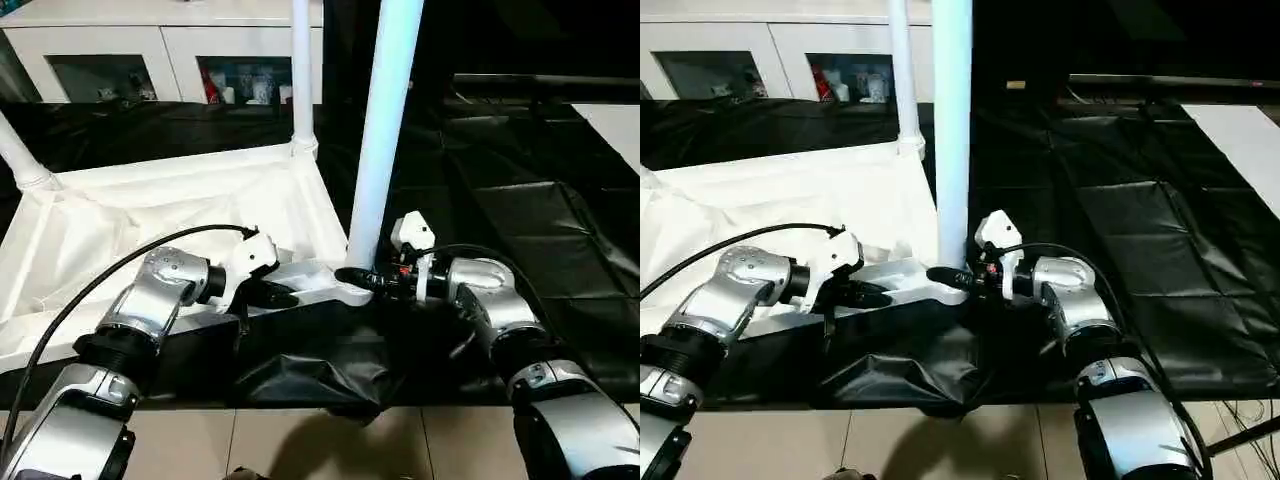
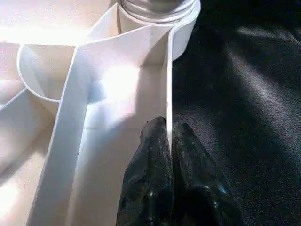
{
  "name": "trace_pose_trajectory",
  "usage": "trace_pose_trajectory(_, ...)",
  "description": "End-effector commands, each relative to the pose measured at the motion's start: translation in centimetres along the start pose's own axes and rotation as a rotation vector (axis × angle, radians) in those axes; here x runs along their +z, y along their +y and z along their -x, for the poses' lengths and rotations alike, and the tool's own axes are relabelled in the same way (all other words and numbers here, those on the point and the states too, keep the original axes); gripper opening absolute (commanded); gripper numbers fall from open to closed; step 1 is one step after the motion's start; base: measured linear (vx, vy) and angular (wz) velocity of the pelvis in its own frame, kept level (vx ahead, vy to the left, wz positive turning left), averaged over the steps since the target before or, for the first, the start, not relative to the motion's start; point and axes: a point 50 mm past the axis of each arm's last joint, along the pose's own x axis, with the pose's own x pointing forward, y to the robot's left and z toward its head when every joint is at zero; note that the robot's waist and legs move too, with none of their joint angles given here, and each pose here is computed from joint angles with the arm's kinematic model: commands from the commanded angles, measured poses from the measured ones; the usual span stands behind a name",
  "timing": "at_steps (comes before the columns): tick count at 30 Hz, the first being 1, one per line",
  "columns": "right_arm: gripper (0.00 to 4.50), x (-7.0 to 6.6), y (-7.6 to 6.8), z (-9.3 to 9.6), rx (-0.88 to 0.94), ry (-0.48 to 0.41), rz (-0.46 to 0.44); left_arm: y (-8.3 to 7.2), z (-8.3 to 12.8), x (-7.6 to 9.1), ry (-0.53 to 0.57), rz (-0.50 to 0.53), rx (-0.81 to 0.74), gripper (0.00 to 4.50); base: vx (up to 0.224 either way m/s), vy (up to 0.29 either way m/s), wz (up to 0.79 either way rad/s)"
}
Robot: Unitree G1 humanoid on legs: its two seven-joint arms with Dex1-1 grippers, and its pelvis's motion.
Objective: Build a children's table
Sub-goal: Rotate leg to tighten
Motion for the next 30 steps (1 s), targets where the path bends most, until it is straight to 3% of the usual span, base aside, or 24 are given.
trace_pose_trajectory(1,2.06,-1.9,0.2,-0.4,-0.115,0.051,-0.08,0.4,-0.7,0.1,-0.02,0.036,0.073,0.0,0.0,0.0,0.0)
trace_pose_trajectory(6,2.02,-2.5,-0.4,-1.1,-0.355,-0.009,-0.215,1.5,-1.7,0.4,-0.012,0.087,0.224,0.0,0.0,0.0,0.0)
trace_pose_trajectory(9,2.02,-2.9,-0.2,-1.9,-0.46,-0.01,-0.265,2.0,-2.3,0.7,-0.015,0.127,0.314,0.0,0.0,0.0,0.0)
trace_pose_trajectory(13,2.0,-3.4,-0.2,-3.2,-0.737,0.019,-0.367,3.1,-3.2,1.7,-0.033,0.207,0.509,0.0,0.0,0.0,0.0)
trace_pose_trajectory(16,2.0,-3.1,0.0,-4.1,-0.857,0.017,-0.423,3.5,-3.7,2.1,-0.031,0.221,0.586,0.0,0.0,0.0,0.0)
trace_pose_trajectory(24,2.0,-1.4,0.5,-5.6,-0.732,-0.043,-0.319,2.5,-5.0,2.5,-0.033,0.168,0.485,0.0,0.0,0.0,0.0)
trace_pose_trajectory(26,2.69,-1.0,0.3,-5.3,-0.673,-0.081,-0.285,2.2,-4.9,2.4,-0.033,0.145,0.422,0.0,0.0,0.0,0.0)
trace_pose_trajectory(27,2.68,-0.7,0.0,-4.8,-0.629,-0.094,-0.235,1.9,-4.9,2.3,-0.035,0.124,0.367,0.0,0.0,0.0,0.0)
trace_pose_trajectory(30,2.88,-0.6,-0.2,-4.2,-0.577,-0.094,-0.206,1.7,-4.6,2.2,-0.029,0.109,0.329,0.0,0.0,0.0,0.0)
